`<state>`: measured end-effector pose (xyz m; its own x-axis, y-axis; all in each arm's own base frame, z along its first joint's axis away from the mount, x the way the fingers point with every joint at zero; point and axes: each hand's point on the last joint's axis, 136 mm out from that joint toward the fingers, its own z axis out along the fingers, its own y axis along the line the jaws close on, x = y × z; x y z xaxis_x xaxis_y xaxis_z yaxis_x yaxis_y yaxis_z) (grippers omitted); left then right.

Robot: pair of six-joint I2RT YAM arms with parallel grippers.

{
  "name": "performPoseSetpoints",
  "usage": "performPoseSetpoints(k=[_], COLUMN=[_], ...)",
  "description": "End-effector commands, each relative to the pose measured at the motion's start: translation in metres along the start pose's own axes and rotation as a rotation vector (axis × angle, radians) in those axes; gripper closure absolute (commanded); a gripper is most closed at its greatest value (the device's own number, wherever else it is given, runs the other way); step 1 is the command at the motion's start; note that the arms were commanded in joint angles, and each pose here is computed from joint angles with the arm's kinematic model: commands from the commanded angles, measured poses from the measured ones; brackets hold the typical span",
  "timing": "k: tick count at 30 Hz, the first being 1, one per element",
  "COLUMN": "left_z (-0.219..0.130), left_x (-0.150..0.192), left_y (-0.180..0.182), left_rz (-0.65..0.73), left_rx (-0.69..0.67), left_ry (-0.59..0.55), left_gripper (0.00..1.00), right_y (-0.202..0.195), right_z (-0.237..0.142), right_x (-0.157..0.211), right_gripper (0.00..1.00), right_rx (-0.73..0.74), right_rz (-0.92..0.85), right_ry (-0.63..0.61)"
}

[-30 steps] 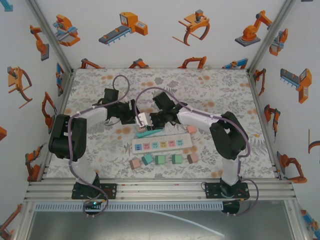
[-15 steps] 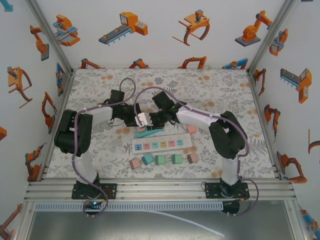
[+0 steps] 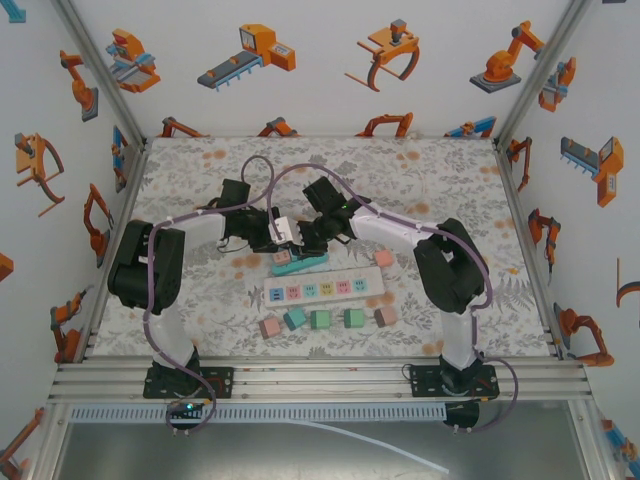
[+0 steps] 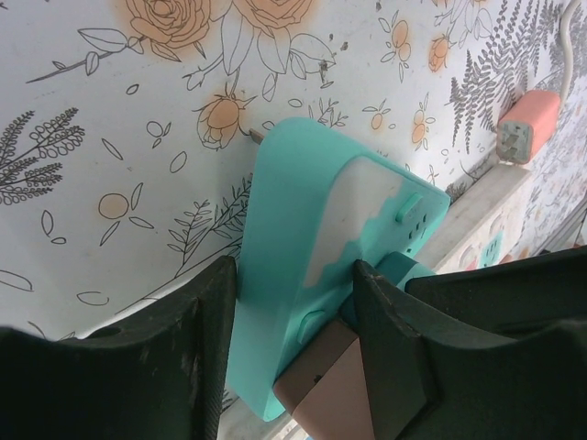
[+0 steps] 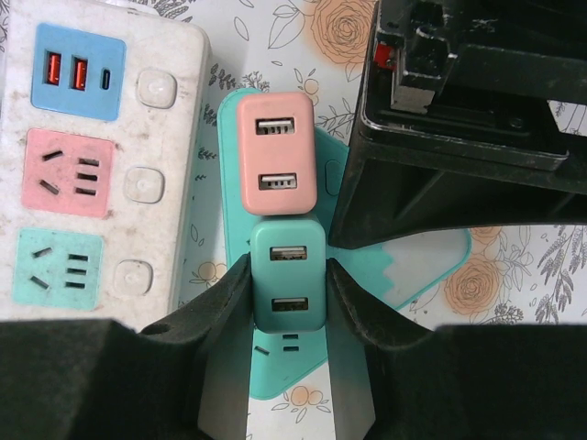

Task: Pull the plug off the socket

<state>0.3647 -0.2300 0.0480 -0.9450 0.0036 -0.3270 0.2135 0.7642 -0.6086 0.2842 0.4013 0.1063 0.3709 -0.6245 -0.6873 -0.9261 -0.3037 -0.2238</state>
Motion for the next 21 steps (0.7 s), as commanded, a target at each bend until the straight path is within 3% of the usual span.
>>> performPoseSetpoints(k=[1,9,21], left_z=[0.01,0.008,0.009], left_x=[0.051,0.051,0.052], left_y=[0.058,0.066,0.073], left_rz=[-0.008,0.013,0.034], left_rx=[-0.251,-0.302,-0.327], left_ry=[0.149,0.154,0.168], left_gripper=[0.49,0.5,0.51], right_y=[-0.019,-0.018,-0.033], right_z=[-0.018,-0.03,-0.039], right_x=[-0.049,-0.074,-0.085], right_gripper=[0.85,0.87,0.92], right_rx=[0.067,0.076,0.13], right_rz=[-0.138,-0.098,-0.06], right_ry=[-0.101,-0.182,-0.197])
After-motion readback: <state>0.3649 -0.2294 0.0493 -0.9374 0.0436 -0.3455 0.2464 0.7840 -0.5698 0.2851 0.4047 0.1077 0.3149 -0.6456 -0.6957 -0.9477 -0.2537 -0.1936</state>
